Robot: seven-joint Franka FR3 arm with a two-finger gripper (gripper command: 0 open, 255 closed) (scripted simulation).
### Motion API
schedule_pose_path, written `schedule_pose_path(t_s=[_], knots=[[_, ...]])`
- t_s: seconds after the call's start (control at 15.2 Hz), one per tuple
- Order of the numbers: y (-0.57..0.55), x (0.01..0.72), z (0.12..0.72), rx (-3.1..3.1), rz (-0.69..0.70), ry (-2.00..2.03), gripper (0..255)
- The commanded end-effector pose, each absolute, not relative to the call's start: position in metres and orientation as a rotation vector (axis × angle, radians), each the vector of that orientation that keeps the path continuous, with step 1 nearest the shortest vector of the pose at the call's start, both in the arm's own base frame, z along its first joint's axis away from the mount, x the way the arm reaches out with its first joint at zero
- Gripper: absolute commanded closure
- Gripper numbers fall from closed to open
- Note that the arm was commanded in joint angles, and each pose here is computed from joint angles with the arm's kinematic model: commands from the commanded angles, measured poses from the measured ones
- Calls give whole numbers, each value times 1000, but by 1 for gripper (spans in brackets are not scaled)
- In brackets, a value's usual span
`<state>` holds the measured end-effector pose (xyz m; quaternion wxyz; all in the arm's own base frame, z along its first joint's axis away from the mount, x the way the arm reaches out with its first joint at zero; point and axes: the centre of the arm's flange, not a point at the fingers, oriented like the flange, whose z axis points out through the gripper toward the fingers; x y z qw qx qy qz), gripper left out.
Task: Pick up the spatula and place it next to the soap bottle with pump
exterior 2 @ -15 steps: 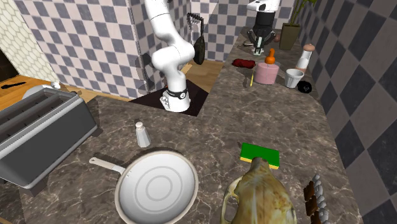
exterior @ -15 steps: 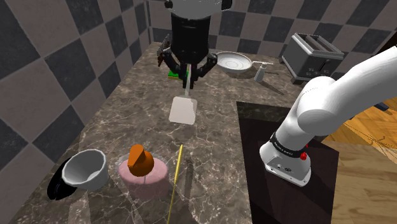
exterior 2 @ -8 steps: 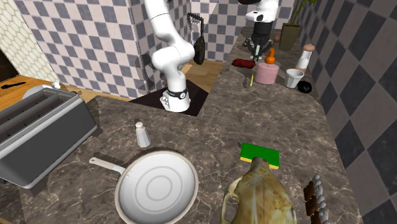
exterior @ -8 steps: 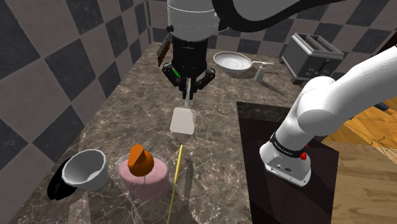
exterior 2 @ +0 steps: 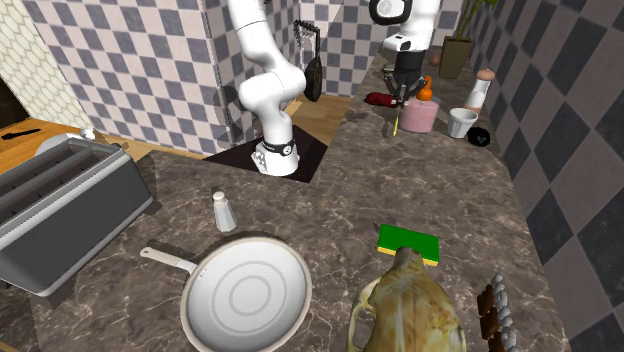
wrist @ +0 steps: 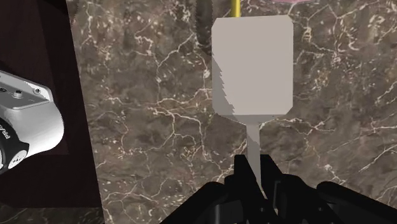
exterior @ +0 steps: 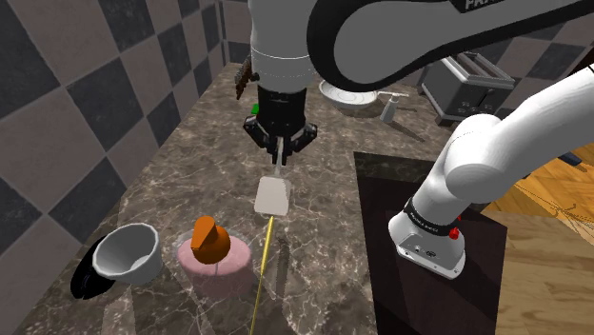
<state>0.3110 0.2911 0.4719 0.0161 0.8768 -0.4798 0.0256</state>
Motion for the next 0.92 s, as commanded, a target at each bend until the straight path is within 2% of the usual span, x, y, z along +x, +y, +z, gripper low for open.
schedule_pose_path(t_s=[0.0,0.86], knots=[[291,310,462,2727,80,-1493,255],[291,310,393,2727,80,-1493,255]])
